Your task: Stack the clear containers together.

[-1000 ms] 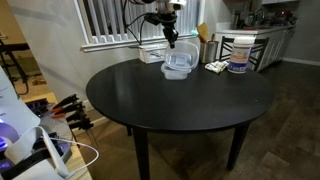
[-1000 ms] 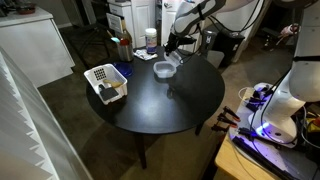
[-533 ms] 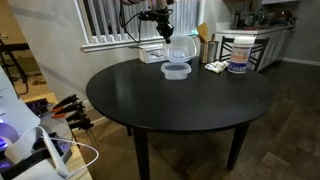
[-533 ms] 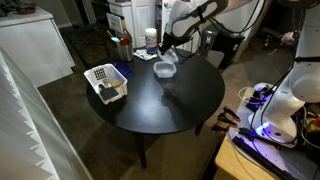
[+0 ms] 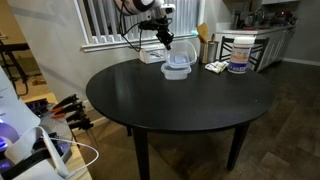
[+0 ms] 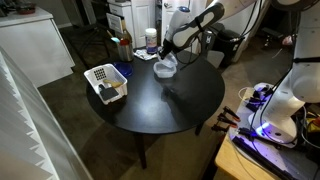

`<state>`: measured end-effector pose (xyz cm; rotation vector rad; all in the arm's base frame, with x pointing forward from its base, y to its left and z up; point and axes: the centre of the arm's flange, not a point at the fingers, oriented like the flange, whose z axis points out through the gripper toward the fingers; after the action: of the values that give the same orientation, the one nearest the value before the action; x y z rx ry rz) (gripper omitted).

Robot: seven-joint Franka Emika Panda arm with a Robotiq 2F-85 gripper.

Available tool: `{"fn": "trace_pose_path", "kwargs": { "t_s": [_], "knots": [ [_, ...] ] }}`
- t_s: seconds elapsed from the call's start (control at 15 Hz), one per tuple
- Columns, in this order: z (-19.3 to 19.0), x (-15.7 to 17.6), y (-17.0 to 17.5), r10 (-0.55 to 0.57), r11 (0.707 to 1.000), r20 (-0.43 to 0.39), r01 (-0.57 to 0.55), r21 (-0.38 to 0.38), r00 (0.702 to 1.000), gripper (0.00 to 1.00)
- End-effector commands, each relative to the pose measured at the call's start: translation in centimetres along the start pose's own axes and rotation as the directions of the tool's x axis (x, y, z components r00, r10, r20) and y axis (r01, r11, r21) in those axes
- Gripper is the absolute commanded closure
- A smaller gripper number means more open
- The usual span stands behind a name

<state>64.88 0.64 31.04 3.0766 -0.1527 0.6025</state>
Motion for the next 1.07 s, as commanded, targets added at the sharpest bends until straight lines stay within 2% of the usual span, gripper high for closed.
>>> {"fn": "trace_pose_path", "kwargs": {
  "t_s": [0.0, 0.2, 0.8, 0.87, 0.93, 1.0],
  "knots": [
    [1.4, -1.7, 1.8, 0.0, 1.0, 0.009, 0.0, -0.005, 1.0, 0.98],
    [2.1, -2.6, 2.5, 0.03, 0.999, 0.051, -0.031, 0.016, 0.998, 0.98],
    [2.1, -3.6, 2.6, 0.043, 0.999, 0.07, -0.045, 0.023, 0.997, 0.98],
    [2.0, -3.7, 2.7, 0.047, 0.999, 0.073, -0.049, 0.021, 0.996, 0.67],
    [2.1, -3.7, 2.7, 0.047, 0.999, 0.075, -0.049, 0.021, 0.996, 0.66],
    [2.1, -3.8, 2.8, 0.05, 0.998, 0.075, -0.052, 0.019, 0.996, 0.6]
  ]
}}
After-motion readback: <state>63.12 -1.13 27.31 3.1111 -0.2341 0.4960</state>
